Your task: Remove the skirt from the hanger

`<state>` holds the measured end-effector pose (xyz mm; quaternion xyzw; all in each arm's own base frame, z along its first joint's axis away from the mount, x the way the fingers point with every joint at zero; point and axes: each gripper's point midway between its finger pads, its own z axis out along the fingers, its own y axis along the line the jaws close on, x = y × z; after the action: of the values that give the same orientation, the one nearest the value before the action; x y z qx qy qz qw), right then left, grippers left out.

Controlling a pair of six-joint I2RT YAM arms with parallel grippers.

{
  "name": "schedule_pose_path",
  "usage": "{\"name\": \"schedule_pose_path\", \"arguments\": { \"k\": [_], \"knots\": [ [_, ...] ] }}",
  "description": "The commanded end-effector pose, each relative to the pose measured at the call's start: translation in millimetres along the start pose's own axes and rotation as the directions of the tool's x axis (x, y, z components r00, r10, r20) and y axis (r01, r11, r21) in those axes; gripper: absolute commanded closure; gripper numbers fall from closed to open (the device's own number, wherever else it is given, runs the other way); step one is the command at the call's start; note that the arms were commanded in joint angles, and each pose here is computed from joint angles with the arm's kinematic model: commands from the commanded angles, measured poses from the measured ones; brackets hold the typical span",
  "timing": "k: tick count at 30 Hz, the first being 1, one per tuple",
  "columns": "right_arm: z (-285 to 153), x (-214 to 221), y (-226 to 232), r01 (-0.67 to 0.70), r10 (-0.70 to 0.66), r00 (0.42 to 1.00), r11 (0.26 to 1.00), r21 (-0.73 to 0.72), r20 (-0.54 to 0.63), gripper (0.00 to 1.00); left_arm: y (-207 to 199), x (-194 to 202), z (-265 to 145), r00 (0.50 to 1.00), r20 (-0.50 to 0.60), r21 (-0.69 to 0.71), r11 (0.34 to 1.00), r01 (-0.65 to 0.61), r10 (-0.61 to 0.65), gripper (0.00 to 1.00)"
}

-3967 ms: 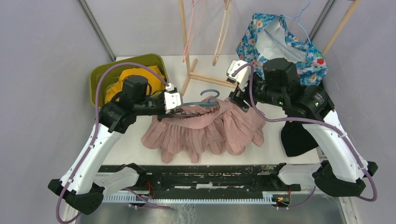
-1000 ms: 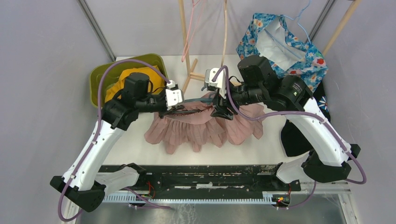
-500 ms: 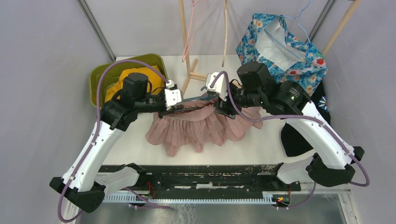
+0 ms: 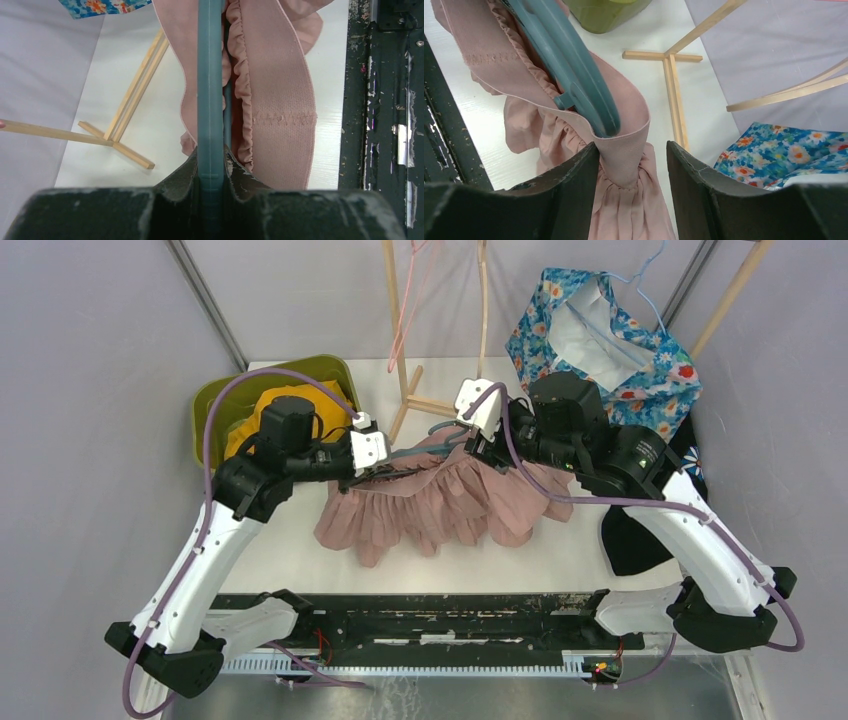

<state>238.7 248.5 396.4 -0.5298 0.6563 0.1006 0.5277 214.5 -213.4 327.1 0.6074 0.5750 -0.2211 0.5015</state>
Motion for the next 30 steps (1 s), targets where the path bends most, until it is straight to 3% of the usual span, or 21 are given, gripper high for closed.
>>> {"name": "schedule_pose_path", "arguments": {
  "k": [1,5,17,24,30],
  "knots": [
    [-5,-29,-14,0.004,-0.009,0.994,0.999,0.042,0.109,0.43,-2,-34,-10,0.991,0.115,-0.002,0.997,-0.075,0.075,0.97],
    [-16,-43,1,-0.007,0.016,0.989,0.998,-0.061,0.149,0.44,0,-27,-7,0.993,0.092,-0.01,0.997,-0.072,0.073,0.97],
    [-12,-26,12,-0.036,0.044,0.995,0.994,-0.1,0.085,0.56,13,-49,-10,0.984,0.149,-0.041,0.995,-0.089,0.095,0.97],
    [-26,-48,19,-0.064,0.088,0.985,0.985,-0.163,0.148,0.41,43,-58,-3,0.989,0.146,-0.126,0.992,-0.004,0.022,0.97],
    [-23,-55,30,-0.087,0.121,0.983,0.97,-0.228,0.138,0.44,56,-51,9,0.993,0.118,-0.134,0.99,0.036,-0.02,0.97]
  ]
}}
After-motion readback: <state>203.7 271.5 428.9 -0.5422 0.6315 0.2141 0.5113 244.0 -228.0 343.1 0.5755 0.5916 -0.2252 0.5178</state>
